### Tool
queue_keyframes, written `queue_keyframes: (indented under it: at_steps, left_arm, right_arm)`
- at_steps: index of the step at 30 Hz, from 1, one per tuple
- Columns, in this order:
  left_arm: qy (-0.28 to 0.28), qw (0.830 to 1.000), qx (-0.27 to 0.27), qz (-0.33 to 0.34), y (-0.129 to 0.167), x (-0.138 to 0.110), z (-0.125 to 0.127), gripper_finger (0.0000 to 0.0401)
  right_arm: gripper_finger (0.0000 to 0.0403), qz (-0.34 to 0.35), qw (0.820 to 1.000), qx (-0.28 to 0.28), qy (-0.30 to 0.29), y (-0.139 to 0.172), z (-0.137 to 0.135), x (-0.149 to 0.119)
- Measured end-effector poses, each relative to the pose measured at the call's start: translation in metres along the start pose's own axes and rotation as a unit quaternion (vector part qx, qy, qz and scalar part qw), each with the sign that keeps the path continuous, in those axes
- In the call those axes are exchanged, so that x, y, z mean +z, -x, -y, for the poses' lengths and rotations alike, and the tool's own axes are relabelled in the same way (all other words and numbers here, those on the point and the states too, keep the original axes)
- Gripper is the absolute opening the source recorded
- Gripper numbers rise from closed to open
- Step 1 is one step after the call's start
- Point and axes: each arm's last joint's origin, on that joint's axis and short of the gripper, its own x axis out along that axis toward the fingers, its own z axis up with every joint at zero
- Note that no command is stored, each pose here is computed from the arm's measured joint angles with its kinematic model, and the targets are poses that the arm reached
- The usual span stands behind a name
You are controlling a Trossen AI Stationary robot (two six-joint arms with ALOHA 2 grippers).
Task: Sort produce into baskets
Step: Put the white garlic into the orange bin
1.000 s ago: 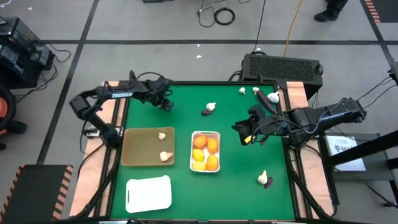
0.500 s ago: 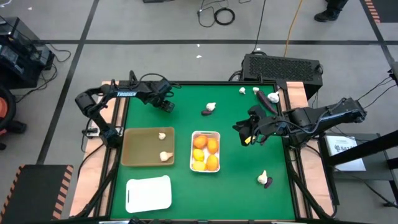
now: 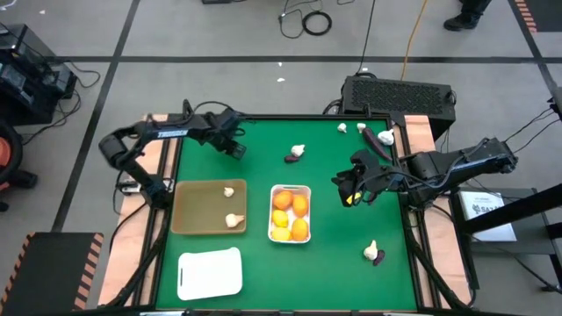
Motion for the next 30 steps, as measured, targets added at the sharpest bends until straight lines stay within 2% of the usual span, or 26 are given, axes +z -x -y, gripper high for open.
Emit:
queue_keyframes:
  at_steps: [5, 9, 12, 14, 21, 24, 30]
  left_arm:
    - [-0.016, 0.999, -0.033, 0.032, 0.038, -0.007, 0.005, 0.0123]
    - [-0.053, 0.991, -0.122, 0.025, 0.073, -0.026, 0.018, 0.0126]
    - [-0.098, 0.975, -0.200, 0.011, 0.092, -0.048, 0.034, 0.0126]
    - [-0.132, 0.965, -0.225, -0.001, 0.098, -0.066, 0.043, 0.0127]
    - [-0.165, 0.953, -0.248, -0.063, 0.092, -0.120, 0.065, 0.0127]
    - [-0.159, 0.955, -0.242, -0.058, 0.090, -0.131, 0.075, 0.0127]
    - [-0.191, 0.959, -0.209, -0.020, 0.092, -0.142, 0.085, 0.0148]
  right_arm:
    - [0.0122, -0.004, 1.000, -0.005, 0.016, 0.000, 0.001, -0.001]
    - [0.0122, -0.001, 1.000, -0.008, 0.029, 0.000, 0.002, 0.000]
    - [0.0122, 0.015, 0.999, -0.021, 0.046, 0.000, 0.002, 0.001]
    - [0.0122, 0.029, 0.998, -0.033, 0.053, 0.000, 0.003, 0.002]
    - [0.0122, 0.066, 0.994, -0.070, 0.054, -0.003, 0.008, 0.009]
    - [0.0122, 0.068, 0.992, -0.081, 0.061, -0.007, 0.010, 0.012]
    - [0.0122, 0.065, 0.991, -0.107, 0.057, -0.021, 0.013, 0.016]
